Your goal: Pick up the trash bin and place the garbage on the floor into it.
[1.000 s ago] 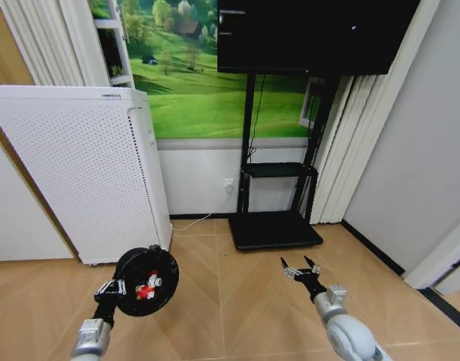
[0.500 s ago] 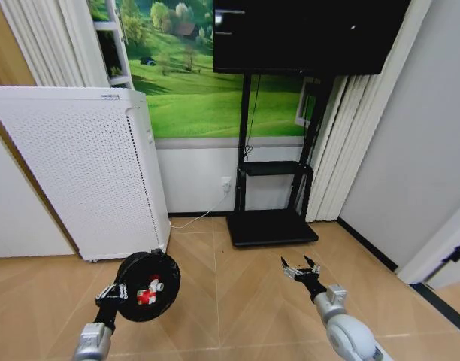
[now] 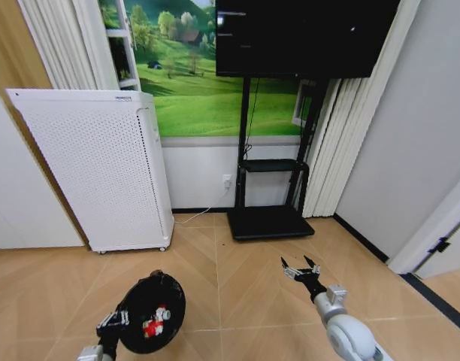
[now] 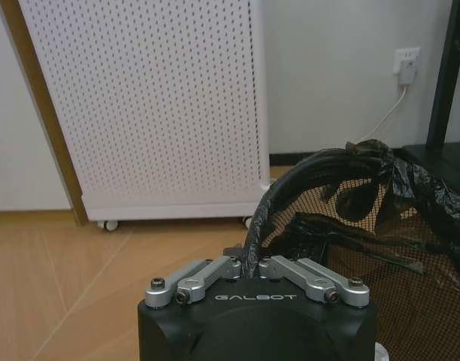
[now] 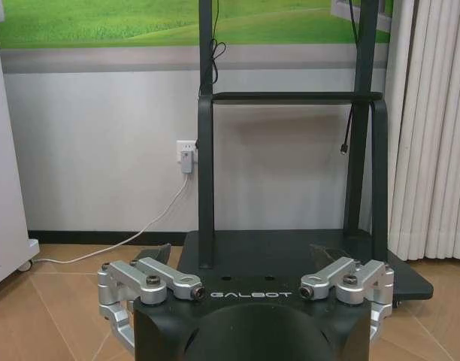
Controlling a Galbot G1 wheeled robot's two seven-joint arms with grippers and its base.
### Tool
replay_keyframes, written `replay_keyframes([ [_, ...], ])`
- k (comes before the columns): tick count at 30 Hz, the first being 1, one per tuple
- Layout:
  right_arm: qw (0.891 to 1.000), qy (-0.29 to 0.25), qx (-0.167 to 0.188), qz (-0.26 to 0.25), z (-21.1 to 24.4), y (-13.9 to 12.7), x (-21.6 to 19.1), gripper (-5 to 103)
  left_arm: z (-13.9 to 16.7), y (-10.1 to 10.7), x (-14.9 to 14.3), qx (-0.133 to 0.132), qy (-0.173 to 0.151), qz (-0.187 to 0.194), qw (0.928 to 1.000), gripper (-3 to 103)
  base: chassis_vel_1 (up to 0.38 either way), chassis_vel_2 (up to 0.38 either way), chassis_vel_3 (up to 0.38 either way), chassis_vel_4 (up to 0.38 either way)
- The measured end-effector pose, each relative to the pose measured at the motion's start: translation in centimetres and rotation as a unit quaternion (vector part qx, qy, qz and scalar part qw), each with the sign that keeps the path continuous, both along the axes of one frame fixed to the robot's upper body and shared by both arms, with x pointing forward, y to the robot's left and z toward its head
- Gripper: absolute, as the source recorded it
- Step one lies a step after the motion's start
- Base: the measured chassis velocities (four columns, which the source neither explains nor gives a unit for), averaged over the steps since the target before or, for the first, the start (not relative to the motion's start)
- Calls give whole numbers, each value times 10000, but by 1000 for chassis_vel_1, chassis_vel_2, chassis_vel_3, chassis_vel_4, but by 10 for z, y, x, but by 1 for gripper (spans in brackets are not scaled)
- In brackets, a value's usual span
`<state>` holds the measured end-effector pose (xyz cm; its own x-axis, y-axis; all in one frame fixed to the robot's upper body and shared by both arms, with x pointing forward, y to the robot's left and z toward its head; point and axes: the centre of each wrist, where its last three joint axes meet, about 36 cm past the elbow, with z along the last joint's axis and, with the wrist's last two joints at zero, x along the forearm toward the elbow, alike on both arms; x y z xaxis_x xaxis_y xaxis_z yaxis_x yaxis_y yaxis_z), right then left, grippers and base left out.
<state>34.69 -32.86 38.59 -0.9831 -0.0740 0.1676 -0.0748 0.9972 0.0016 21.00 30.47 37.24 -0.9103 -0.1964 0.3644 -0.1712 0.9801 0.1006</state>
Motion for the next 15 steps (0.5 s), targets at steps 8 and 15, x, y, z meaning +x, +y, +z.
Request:
replay_keyframes([
  [8, 10000, 0, 0, 1, 0, 0, 0, 100, -21, 15, -8, -25, 433, 307, 9986, 4, 0, 0, 0, 0],
  [15, 10000, 0, 0, 0, 0, 0, 0, 100, -33, 26, -14, 97, 597, 468, 9971, 4, 0, 0, 0, 0],
])
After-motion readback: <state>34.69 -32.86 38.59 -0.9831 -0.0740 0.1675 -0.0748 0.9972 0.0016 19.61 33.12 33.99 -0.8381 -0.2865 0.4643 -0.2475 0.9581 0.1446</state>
